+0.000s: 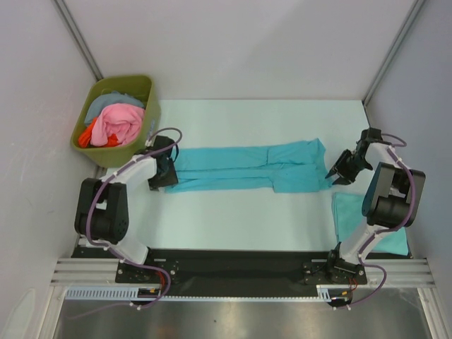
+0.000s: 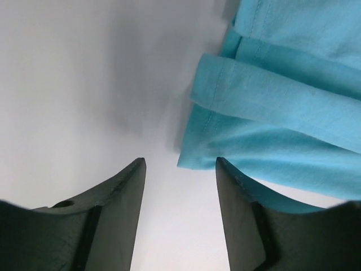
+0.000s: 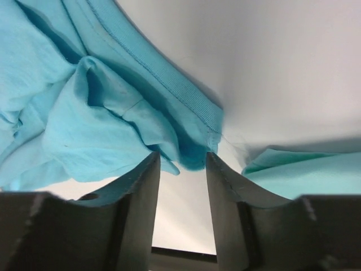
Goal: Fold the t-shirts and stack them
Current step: Fold the tshirt
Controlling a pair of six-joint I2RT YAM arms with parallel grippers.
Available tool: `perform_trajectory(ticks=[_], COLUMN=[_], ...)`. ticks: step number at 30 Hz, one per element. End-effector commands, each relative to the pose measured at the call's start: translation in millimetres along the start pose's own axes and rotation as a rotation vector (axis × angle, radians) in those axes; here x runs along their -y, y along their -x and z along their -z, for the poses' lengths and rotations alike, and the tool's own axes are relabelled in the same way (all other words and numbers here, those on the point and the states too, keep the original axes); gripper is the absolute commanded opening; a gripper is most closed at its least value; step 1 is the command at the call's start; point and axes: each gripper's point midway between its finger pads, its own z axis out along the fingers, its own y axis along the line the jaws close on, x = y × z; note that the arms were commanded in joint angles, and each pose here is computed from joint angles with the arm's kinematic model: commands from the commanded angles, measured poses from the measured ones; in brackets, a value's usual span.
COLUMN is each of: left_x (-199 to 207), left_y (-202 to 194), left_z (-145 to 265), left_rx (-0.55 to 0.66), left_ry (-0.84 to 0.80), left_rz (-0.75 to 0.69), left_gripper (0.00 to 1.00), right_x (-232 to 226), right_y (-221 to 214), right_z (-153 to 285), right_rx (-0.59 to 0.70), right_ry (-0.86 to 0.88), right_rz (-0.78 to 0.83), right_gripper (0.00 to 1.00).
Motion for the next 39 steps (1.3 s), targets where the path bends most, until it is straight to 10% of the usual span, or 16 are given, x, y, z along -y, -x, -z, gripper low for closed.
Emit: perform_trajectory(ticks=[1, 6, 14, 39], left_x=[-0.5, 30.2, 77.2, 83.1], left_y=[38.3, 63.3, 72.0, 44.1], left_z=[39.1, 74.3, 75.6, 46.9], left_rx=[0.152, 0.260, 0.216, 0.064], left_ry=[-0.026, -0.181, -0.384, -0.382], left_rz=[-0.003, -0.063, -0.126, -0.149], left_gripper=[0.61, 0.60, 0.54, 0.47], right_x=[-6.8, -32.2, -55.8, -28.5], right_y=[16.2, 14.9, -18.6, -32.0], right_z=[27.6, 41.3, 11.0, -18.8], right_rx=[0.064, 0.086, -0.063, -0.129], right_ry=[-0.041, -0.007, 0.145, 0.061], right_rz=[0.081, 0.158, 0.148, 0.113], right_gripper=[0.45, 0.55, 0.45, 0.50])
